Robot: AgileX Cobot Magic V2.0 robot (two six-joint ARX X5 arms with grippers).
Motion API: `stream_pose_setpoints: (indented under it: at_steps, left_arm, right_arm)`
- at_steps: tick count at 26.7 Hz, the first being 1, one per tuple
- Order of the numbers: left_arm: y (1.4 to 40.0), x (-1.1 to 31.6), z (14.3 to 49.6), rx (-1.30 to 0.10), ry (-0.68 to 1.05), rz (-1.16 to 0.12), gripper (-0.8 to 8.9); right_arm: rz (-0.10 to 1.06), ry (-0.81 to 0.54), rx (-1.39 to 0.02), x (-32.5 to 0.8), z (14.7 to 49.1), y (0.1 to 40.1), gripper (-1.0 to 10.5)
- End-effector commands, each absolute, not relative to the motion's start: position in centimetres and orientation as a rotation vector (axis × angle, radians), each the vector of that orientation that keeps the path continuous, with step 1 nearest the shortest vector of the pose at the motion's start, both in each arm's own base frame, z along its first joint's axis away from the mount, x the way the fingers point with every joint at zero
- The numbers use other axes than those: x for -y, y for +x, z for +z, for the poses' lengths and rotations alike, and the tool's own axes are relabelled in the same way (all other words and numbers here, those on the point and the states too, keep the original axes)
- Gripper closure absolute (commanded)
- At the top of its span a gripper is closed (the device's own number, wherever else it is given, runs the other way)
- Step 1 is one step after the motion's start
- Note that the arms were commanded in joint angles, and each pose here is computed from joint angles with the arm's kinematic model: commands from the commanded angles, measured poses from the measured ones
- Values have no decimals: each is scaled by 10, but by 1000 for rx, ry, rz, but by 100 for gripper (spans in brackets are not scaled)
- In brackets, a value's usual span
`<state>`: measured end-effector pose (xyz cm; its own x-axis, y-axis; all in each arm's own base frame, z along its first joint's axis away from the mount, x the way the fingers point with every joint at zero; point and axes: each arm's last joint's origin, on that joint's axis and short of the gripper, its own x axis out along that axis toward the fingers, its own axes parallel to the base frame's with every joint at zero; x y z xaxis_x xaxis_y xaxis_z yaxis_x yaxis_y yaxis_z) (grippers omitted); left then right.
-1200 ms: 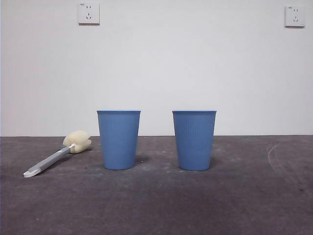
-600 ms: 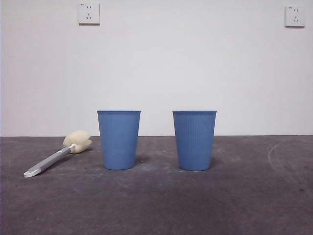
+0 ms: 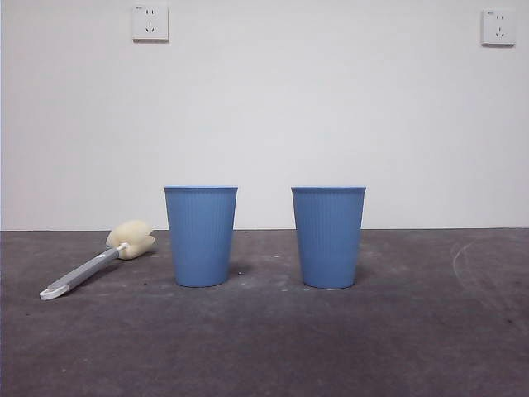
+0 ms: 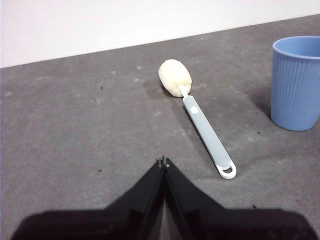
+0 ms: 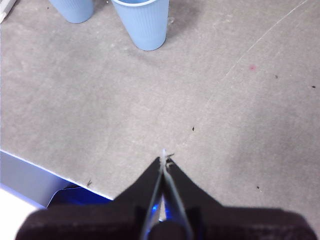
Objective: Pick up the cup brush,pick up the cup,insert the brush into the cup,clean the cup,put the cup brush back,put the cup back to the fixed position on the table
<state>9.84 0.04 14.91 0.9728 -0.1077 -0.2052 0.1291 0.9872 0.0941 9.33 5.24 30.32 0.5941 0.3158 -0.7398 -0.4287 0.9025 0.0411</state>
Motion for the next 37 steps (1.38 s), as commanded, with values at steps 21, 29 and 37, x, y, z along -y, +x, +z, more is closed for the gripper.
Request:
stream_pose_setpoints:
  at_steps: [21,29,37]
  left_arm:
    - [104,-1,136,-335,86,-123,817]
    - [105,-1,135,-352,84,-124,817]
    - [106,-1,135,-356,84,-124,817]
  right_arm:
    - [109,-146,-115,0,190,88,946]
    - [114,-140,-171,0,160,93,946]
    - [115,-136,-193,0,153,94,946]
